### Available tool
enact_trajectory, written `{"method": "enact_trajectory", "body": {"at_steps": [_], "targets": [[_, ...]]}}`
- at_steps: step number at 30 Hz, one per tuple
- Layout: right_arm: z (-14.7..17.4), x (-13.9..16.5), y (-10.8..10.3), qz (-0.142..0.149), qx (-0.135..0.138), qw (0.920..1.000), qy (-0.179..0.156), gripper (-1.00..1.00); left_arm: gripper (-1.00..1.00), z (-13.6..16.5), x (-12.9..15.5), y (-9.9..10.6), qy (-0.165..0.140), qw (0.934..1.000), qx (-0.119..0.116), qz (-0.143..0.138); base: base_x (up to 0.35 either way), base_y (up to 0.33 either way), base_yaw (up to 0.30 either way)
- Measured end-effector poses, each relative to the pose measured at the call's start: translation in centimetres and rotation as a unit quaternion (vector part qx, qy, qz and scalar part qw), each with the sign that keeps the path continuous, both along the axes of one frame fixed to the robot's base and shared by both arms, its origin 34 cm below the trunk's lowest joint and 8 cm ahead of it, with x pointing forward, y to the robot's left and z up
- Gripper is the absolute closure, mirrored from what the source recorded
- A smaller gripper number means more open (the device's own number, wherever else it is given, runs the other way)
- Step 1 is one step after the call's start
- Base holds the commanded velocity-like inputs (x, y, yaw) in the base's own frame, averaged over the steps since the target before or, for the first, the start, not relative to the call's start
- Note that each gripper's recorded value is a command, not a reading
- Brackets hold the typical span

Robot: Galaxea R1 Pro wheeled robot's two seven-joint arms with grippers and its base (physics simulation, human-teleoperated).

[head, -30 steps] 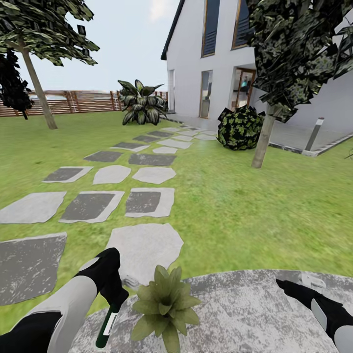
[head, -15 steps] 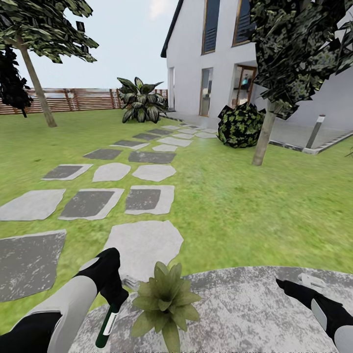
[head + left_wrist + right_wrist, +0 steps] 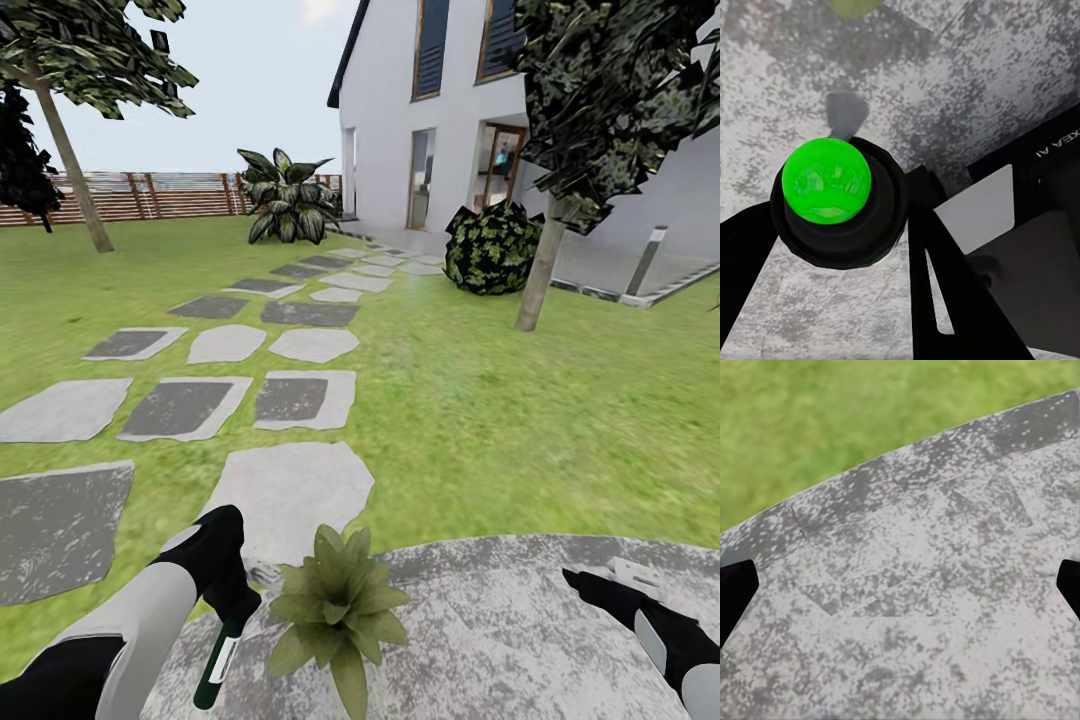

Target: Pick up the pesticide atomizer in the garden and spray insectifuge to fully cover both potted plants in the garden.

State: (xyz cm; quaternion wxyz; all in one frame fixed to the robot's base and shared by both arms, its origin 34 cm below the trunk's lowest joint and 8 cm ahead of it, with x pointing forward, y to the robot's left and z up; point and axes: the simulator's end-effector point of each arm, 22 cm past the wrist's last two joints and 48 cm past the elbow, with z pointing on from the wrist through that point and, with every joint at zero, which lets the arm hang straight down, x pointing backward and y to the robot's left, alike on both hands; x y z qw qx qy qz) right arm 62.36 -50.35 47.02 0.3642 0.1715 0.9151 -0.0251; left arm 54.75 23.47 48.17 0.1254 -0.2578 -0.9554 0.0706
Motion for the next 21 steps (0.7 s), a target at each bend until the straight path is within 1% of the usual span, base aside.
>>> {"method": "enact_trajectory", "body": {"at_steps": [4,11,14,17,21], "targets": [[0.0,0.01,0.0,0.0,0.0,1.0,0.0,-1.0,1.0,0.01,-0.01,-0.05,0.001,1.0,0.0,0.001,0.0,0.031,-0.01],[-0.3,-0.12,0.02,0.0,0.0,1.0,0.003,-1.0,1.0,-0.21,-0.12,-0.05,0.004,1.0,0.0,0.002,0.0,0.274,-0.175],[-0.4,-0.15,0.05,0.0,0.001,1.0,0.004,-1.0,1.0,-0.3,-0.17,-0.04,0.005,1.0,0.0,0.002,0.0,0.237,-0.067],[-0.37,-0.14,-0.03,-0.001,0.001,1.0,0.003,-1.0,1.0,-0.32,-0.18,-0.07,0.005,1.0,0.0,0.002,0.0,0.027,-0.046],[-0.52,-0.21,-0.03,-0.001,0.001,1.0,0.005,-1.0,1.0,-0.45,-0.27,-0.06,0.007,1.0,0.0,0.002,0.077,0.053,-0.178]]}}
